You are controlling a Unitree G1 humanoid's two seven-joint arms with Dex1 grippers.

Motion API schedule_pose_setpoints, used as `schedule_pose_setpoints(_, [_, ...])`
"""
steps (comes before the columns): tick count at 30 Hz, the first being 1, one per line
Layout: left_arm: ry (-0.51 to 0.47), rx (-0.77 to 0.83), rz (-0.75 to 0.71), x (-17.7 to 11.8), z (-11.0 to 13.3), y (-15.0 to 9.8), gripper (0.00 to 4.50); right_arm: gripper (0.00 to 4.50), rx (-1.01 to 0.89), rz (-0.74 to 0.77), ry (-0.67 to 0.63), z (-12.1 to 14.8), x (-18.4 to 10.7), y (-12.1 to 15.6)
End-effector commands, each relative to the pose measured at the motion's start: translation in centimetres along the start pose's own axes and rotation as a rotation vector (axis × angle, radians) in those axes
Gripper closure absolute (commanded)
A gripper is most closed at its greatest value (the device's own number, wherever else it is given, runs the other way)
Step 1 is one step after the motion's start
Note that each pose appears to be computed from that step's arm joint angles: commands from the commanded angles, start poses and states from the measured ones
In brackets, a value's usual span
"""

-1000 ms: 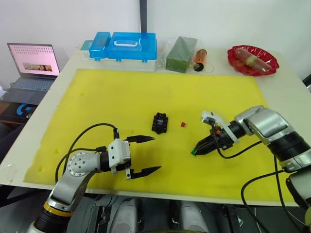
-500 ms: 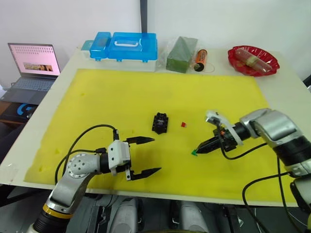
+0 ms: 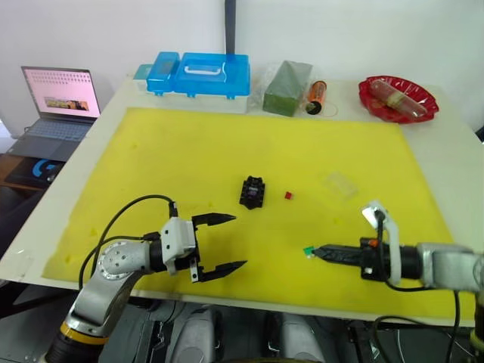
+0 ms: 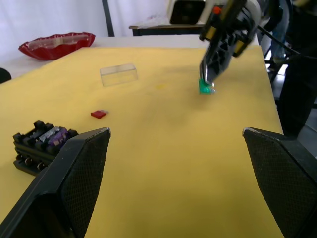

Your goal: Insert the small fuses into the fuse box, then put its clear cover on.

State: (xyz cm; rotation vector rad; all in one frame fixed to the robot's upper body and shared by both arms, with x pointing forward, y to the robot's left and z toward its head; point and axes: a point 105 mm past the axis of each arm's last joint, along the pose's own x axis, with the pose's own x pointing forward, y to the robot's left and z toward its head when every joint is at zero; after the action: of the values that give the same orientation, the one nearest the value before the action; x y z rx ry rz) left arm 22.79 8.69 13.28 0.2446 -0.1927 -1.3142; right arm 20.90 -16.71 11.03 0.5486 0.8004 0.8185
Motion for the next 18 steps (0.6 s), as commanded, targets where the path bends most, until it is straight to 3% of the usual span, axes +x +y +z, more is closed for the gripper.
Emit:
schedule_pose_setpoints(1, [-0.036,0.029,-0.016,0.4,1.2,0.3,0.0,4.48,0.116,-0.088,-0.182,1.6,0.7,1.1])
schedule_pose_setpoints(8, [-0.036,0.03,-0.02,0.6,1.6,0.4,0.0,4.48,0.3,-0.185,-0.316,1.0,2.5,1.3])
schedule_pose_setpoints(18, [-0.033,0.027,-0.023,0.9,1.9,0.4,0.0,4.48,0.4,-0.318,-0.344,0.5,2.4,-0.5])
